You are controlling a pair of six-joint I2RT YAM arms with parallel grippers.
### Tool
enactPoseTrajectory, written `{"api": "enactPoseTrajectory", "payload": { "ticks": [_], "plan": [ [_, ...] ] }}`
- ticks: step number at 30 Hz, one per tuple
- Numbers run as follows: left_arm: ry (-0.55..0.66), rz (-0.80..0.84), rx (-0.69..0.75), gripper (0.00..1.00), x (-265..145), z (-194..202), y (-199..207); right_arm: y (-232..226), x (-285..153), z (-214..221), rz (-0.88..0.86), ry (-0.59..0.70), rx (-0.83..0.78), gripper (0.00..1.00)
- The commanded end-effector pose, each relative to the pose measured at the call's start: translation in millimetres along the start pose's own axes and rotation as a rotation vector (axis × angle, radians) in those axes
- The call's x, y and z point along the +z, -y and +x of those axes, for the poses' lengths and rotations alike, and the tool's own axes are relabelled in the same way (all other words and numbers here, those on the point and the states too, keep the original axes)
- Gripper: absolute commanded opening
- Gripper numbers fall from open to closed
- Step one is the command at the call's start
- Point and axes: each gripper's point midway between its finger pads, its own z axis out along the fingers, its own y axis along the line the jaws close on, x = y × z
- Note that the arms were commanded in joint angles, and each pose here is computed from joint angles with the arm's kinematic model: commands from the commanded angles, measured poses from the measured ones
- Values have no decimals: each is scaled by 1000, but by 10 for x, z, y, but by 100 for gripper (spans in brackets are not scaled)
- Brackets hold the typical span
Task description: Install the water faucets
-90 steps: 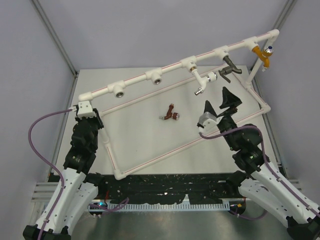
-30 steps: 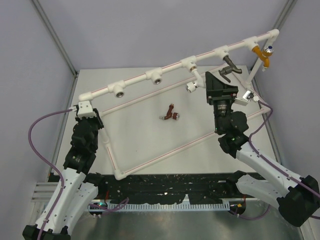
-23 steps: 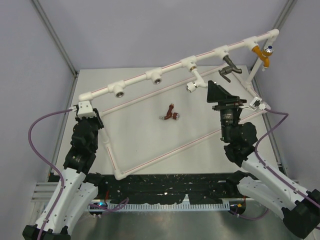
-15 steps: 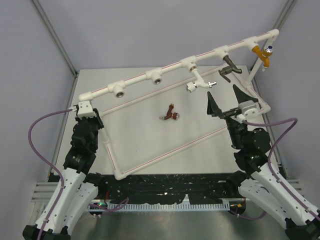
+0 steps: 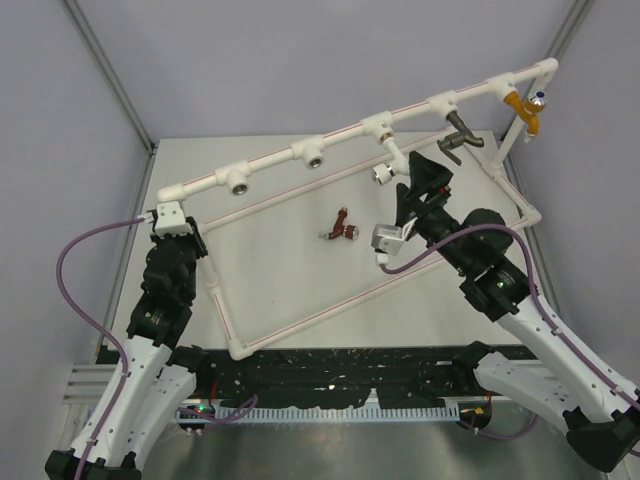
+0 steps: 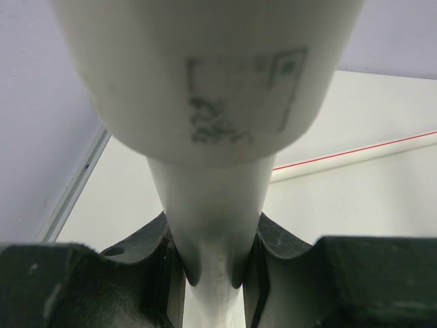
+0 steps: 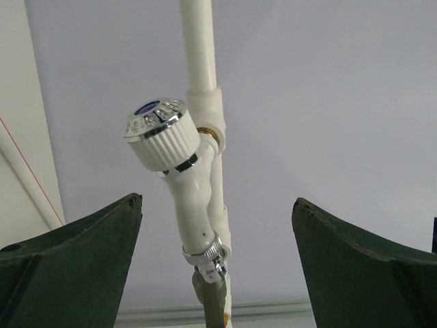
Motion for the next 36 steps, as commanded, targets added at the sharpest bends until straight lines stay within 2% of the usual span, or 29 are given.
{"api": "enactPoseTrajectory", "payload": {
  "ticks": [1, 5, 7, 8, 9, 12, 14, 16, 17, 18, 19, 20, 21, 22, 23, 24, 25, 26, 27, 30, 31, 32, 33, 36],
  "plan": [
    [-29, 42, 46, 0, -38, 9, 56, 49, 207, -11, -60, -10, -232, 94],
    [-26, 39, 46, 0, -42, 2, 48, -46, 368, 102, -87, -73, -295, 93],
    [-26, 39, 47, 0, -42, 2, 47, -75, 449, 147, -70, -97, -295, 88],
    [-26, 41, 47, 0, -42, 2, 50, -75, 481, 148, -61, -98, -292, 79],
    [-26, 41, 47, 0, -42, 2, 50, -96, 533, 154, -51, -100, -286, 75],
    [-25, 39, 47, 0, -45, -6, 46, -115, 610, 167, -12, -103, -212, 48],
    [-25, 38, 48, 0, -47, -2, 42, -118, 640, 152, 34, -93, -119, 33],
    [-23, 36, 48, 0, -49, -6, 38, -69, 655, 103, 101, -59, 53, 22],
    [-22, 36, 47, 0, -47, -13, 39, 2, 656, 52, 163, -22, 229, 19],
    [-23, 39, 46, 0, -48, -9, 45, 46, 649, 32, 194, -3, 323, 12],
    [-25, 39, 48, 0, -51, -2, 44, 139, 628, -17, 250, 38, 538, 8],
    [-26, 39, 49, 0, -47, -2, 46, 177, 636, -118, 249, 110, 627, 5],
    [-27, 39, 50, 0, -46, 5, 46, 264, 605, -189, 285, 172, 842, 5],
    [-25, 39, 48, 0, -49, -6, 45, 317, 585, -202, 313, 201, 945, 5],
    [-26, 41, 49, 0, -49, 1, 48, 437, 537, -232, 390, 267, 1194, 5],
    [-26, 39, 49, 0, -51, 1, 44, 507, 498, -129, 467, 248, 1316, 5],
    [-26, 39, 49, 0, -51, 1, 44, 568, 499, -159, 490, 290, 1561, 5],
    [-23, 38, 48, 0, -54, -10, 40, 581, 487, -50, 562, 266, 1713, 5],
    [-26, 36, 47, 0, -51, 1, 38, 575, 482, -62, 589, 315, 1934, 5],
    [-23, 39, 46, 0, -56, -6, 43, 555, 408, 113, 768, 395, 2291, 5],
    [-23, 39, 46, 0, -56, -6, 43, 500, 409, 130, 791, 433, 2473, 5],
    [-23, 41, 46, 0, -54, -6, 48, 395, 412, 226, 855, 392, 2548, 5],
    [-25, 38, 47, 0, -54, -3, 41, 355, 405, 253, 887, 422, 2687, 5],
    [-22, 36, 46, 0, -60, -13, 37, 299, 323, 387, 1001, 375, 2721, 6]
  ]
}}
